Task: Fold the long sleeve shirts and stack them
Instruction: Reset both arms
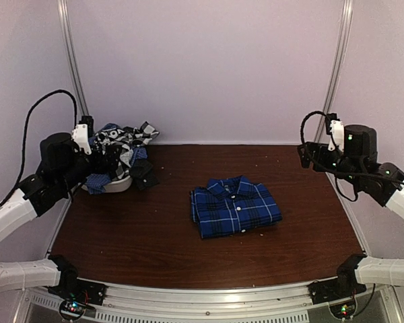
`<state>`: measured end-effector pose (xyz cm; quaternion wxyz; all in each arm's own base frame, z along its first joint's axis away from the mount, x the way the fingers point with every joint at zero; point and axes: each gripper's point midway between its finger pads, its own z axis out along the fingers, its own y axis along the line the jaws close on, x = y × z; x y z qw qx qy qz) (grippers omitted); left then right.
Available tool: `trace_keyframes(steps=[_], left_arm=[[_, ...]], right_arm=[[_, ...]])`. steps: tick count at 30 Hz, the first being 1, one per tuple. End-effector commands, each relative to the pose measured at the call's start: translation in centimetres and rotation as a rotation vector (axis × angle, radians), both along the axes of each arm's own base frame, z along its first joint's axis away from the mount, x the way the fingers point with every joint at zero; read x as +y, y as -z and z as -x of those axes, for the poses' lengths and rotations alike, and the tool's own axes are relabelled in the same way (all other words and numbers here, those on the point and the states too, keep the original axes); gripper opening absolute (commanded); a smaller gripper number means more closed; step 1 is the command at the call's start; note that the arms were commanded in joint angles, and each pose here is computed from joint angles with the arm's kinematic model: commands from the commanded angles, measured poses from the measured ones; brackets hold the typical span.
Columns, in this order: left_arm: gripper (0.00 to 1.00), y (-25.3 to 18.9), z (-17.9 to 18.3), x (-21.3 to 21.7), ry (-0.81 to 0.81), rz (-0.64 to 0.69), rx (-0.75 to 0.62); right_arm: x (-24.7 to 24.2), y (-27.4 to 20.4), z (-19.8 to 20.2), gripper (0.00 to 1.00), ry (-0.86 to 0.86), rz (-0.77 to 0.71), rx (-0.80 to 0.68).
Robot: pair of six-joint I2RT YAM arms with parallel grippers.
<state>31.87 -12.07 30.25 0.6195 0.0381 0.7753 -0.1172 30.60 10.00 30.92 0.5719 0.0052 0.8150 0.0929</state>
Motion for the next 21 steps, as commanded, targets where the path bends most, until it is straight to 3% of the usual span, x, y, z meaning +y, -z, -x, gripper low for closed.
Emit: trace_keyframes(steps=[1,21], left_arm=[[0.98,-2.0,-0.4,0.3,-0.019,0.004,-0.08],[0.98,-0.8,-0.8,0.1,-0.014,-0.018,-0.044]], right_arm=[[-0.5,-0.3,-0.1,1.0,0.021,-0.01,-0.047],[-0.2,0.0,-0.1,1.0,0.012,-0.024,-0.039]])
